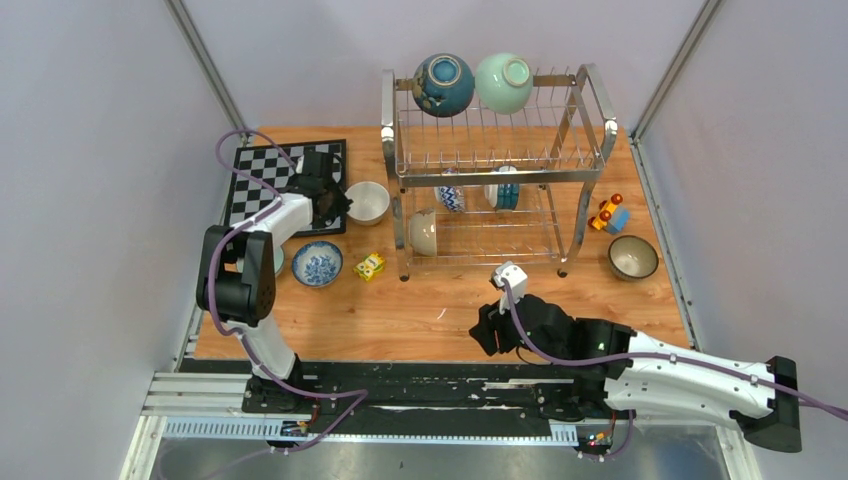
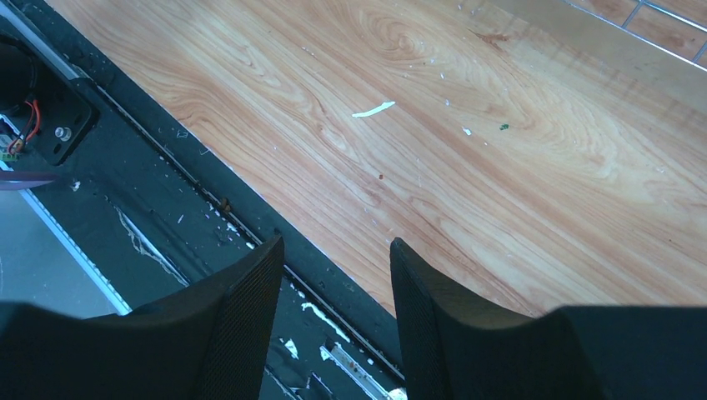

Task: Unload the bowls from the dish rack
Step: Place the bowl at the center of the board, then pick up the bowl from the dish rack.

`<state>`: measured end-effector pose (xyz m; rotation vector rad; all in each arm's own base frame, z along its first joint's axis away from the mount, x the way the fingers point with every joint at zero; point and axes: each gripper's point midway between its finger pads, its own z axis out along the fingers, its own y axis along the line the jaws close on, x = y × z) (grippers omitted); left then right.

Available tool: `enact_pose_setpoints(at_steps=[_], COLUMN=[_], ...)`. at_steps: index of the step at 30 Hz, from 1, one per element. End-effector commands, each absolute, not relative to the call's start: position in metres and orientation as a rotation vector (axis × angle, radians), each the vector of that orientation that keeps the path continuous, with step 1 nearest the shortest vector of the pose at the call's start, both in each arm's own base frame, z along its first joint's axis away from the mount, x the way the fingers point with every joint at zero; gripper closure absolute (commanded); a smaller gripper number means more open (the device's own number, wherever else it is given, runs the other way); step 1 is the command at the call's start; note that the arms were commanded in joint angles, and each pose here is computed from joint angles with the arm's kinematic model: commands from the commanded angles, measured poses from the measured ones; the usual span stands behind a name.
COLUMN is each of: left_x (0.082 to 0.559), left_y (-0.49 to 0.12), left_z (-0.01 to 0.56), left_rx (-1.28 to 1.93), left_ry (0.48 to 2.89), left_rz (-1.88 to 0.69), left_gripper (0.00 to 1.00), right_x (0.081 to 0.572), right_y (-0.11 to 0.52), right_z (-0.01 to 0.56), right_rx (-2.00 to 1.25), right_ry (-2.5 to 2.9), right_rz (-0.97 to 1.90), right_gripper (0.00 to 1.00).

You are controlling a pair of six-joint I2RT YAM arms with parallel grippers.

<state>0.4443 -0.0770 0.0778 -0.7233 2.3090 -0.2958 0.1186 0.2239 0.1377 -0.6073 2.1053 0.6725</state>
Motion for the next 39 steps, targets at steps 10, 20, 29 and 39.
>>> enact_pose_setpoints(at_steps=[10,20,29,39], left_x=[0.446,0.442,0.401,0.31], left_y=[-0.075,-0.068,-0.066,-0.072], left_z=[0.07,0.094,0.159,0.182], left_rx=[-0.695,-0.658,-0.64,-0.409], left_ry=[2.31,2.278,2.127,2.07], left_rz=[-0.3,-0.265,-0.36,-0.268], left_gripper=[0.87,0.51,0.19,0.0], right_x=[0.122,0.124,0.137,0.176], right_y=[0.214,0.211,0.206,0.191], right_z=[0.14,0.144,0.161,0.211], right_rx=[-0.564,-0.565,-0.551,-0.556], right_ry=[2.109,2.09,2.021,1.821], right_rz=[0.646,0.637,0.579,0.324], right_gripper=[0.47,0.47,0.46,0.45])
